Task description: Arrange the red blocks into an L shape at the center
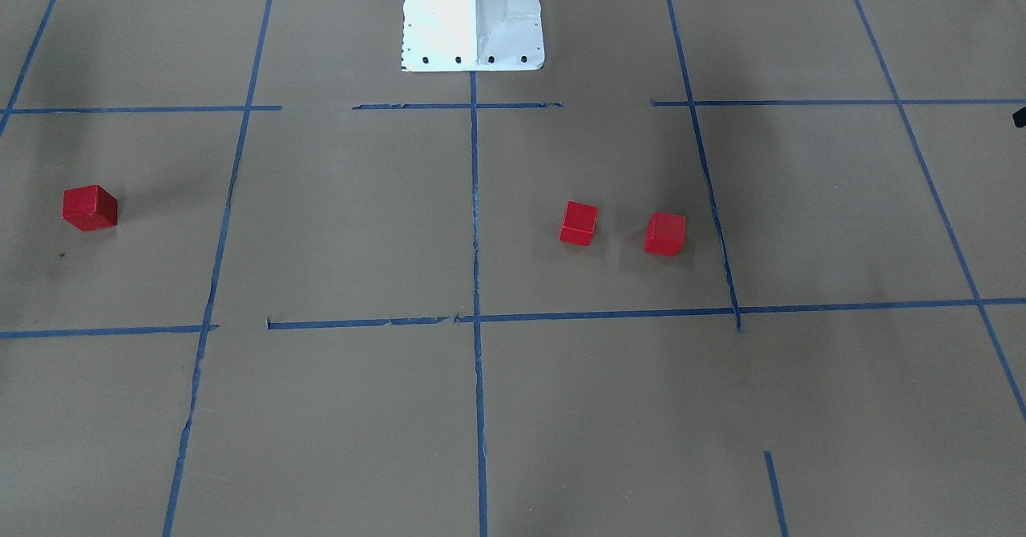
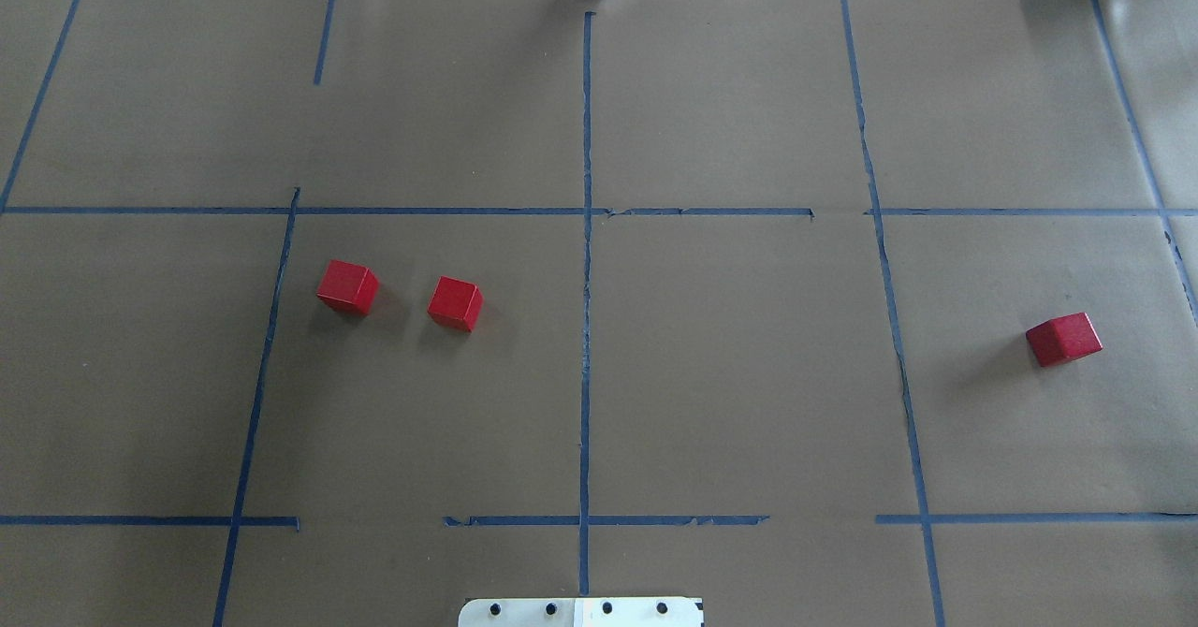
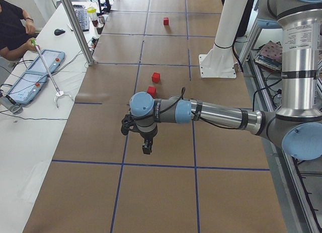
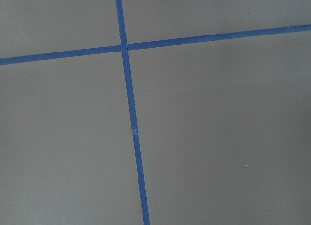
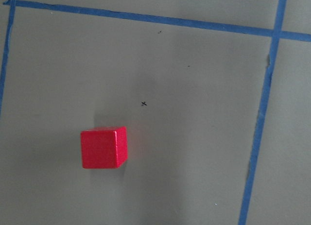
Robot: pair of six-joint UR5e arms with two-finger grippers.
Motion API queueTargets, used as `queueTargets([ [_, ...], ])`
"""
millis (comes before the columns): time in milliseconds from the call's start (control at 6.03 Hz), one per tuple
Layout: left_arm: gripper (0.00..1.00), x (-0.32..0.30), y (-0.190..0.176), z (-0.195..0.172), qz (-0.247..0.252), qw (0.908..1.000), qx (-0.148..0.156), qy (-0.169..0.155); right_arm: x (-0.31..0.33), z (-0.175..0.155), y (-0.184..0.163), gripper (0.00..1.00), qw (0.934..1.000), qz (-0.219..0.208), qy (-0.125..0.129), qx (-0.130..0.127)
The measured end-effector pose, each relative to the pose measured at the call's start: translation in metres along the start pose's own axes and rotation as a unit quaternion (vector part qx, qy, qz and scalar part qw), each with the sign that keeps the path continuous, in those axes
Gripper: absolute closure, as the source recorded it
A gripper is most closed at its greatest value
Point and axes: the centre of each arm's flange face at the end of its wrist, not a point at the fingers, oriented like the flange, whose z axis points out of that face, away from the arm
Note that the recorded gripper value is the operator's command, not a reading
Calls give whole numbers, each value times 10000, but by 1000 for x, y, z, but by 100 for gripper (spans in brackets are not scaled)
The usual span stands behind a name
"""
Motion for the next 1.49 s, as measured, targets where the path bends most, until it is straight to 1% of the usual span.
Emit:
queueTargets([
  [166,0,1,0,-1,6,10000,6,-2,-26,18,-8,0,10000,47,23,75],
  [332,0,1,0,-1,8,10000,7,-6,-52,41,-12,0,9999,88,106,74],
  [497,0,1,0,-1,10,10000,8,-8,-72,63,-11,0,9997,37,215,70],
  [829,0,1,0,-1,10,10000,8,-8,-83,99,-14,0,9996,-103,275,-4],
  [1161,0,3,0,-2,28,10000,24,-7,-87,119,-25,0,9996,54,265,-71],
  [1492,0,3,0,-3,33,10000,29,-6,-89,136,-24,0,9993,59,287,-227],
])
